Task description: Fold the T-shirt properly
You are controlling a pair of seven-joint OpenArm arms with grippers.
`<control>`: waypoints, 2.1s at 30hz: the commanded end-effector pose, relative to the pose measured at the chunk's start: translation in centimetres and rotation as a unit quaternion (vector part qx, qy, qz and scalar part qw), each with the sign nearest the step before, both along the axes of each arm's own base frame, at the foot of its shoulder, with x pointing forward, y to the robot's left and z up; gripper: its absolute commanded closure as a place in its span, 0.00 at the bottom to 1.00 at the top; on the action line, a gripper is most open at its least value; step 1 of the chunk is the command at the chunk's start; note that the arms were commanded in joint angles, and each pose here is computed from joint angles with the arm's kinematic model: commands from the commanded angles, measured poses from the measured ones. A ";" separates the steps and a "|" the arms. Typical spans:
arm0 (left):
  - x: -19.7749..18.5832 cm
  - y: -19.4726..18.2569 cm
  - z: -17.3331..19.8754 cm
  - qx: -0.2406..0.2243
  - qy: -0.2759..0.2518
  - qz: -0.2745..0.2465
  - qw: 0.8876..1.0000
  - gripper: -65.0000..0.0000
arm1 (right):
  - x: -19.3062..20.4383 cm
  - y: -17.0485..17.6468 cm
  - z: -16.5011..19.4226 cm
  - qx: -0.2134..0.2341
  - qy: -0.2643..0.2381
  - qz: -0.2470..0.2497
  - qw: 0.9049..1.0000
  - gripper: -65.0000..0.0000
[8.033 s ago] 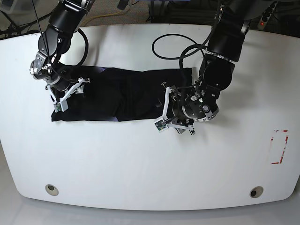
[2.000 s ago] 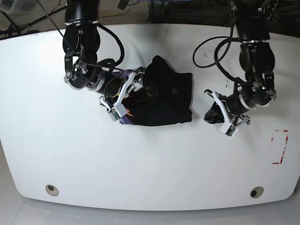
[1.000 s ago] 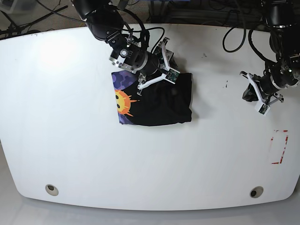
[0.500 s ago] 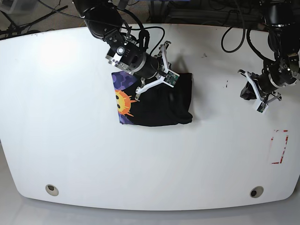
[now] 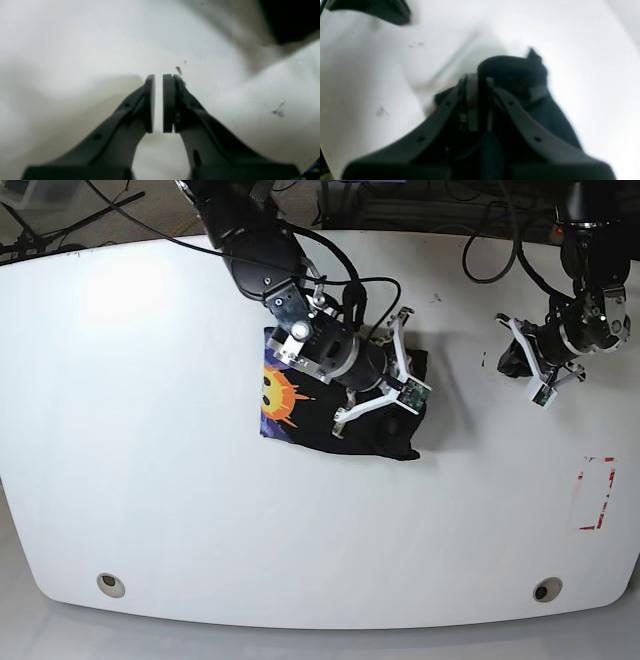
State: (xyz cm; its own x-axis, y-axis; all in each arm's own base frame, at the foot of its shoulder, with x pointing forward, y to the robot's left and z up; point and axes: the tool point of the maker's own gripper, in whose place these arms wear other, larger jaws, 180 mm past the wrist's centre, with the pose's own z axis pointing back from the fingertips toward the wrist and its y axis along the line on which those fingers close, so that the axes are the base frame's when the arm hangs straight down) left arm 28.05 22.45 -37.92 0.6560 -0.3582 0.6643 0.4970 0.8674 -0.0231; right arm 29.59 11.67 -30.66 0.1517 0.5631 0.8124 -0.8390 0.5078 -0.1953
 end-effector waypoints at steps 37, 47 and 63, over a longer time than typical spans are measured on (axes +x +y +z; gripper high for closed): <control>1.0 -23.1 4.0 -0.019 -0.102 -0.241 0.965 0.93 | 10.2 -17.0 -3.7 0.140 0.135 -0.206 0.959 0.63; 0.8 -19.2 0.4 0.029 -0.055 -0.234 0.970 0.93 | 9.7 -16.7 -9.1 0.103 0.146 -0.207 0.962 0.63; 8.5 -9.2 0.6 0.100 -0.066 -0.189 0.975 0.93 | 5.3 -16.2 -8.8 0.075 0.144 -0.171 0.972 0.63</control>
State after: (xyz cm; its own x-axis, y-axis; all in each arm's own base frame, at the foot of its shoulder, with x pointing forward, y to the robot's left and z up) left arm 34.89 12.23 -39.28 0.3947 -0.6842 0.6132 0.7862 0.5969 0.1600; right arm 34.16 -4.54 -41.02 0.5796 0.3130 0.7524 -0.6122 0.7766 0.1486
